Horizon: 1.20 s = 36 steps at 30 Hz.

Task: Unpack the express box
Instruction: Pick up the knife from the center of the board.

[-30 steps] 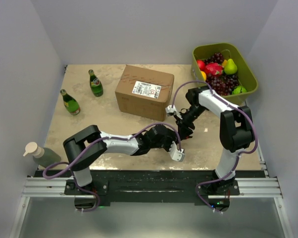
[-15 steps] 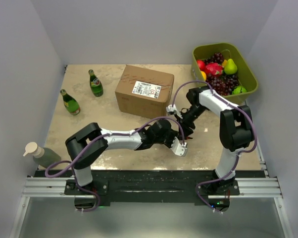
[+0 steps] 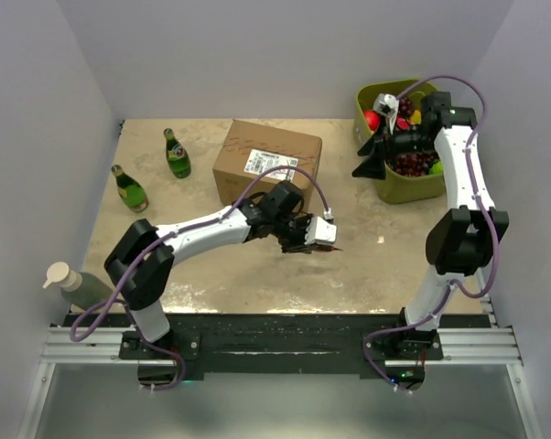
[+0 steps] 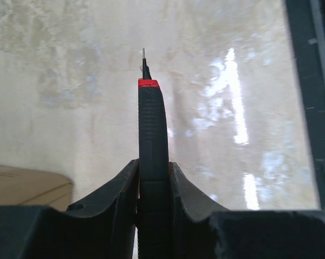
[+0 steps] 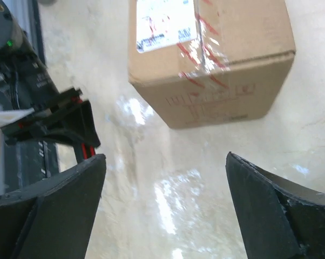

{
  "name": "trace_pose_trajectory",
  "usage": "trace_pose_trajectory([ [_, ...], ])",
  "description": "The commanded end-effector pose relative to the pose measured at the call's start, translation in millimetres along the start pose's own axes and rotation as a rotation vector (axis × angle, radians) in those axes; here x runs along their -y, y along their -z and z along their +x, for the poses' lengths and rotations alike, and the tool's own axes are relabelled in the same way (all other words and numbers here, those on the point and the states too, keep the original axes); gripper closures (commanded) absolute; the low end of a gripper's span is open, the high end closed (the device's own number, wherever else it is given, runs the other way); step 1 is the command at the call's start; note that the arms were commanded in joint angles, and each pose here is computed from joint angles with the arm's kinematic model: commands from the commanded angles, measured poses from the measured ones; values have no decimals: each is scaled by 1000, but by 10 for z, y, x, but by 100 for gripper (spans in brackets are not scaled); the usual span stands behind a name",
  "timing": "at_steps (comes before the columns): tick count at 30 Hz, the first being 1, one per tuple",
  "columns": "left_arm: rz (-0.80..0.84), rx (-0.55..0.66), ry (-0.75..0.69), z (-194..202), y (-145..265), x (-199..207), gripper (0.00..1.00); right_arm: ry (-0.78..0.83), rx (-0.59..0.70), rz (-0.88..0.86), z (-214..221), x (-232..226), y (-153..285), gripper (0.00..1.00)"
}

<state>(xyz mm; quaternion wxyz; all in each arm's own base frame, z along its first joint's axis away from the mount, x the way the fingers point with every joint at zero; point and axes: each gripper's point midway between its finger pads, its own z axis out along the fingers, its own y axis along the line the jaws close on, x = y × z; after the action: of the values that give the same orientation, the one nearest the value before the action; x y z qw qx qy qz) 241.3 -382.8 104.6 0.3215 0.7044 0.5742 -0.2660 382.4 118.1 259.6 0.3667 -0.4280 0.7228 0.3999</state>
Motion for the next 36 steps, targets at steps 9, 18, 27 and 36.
trace_pose_trajectory([
  [9, -18, 351, 236, -1165, 1701, -547, 100, -20, 269, 569, -536, 394, 210, 1],
  [18, -604, 430, 346, -687, 3236, -1988, 100, -193, 390, 557, -1000, 560, -481, 1],
  [27, -684, 511, 540, 43, 3156, -2486, 100, -115, 350, 526, -1064, 681, -1069, 1],
  [36, -790, 680, 576, 328, 3008, -3038, 100, -35, 291, 667, -1104, 591, -1067, 1],
])
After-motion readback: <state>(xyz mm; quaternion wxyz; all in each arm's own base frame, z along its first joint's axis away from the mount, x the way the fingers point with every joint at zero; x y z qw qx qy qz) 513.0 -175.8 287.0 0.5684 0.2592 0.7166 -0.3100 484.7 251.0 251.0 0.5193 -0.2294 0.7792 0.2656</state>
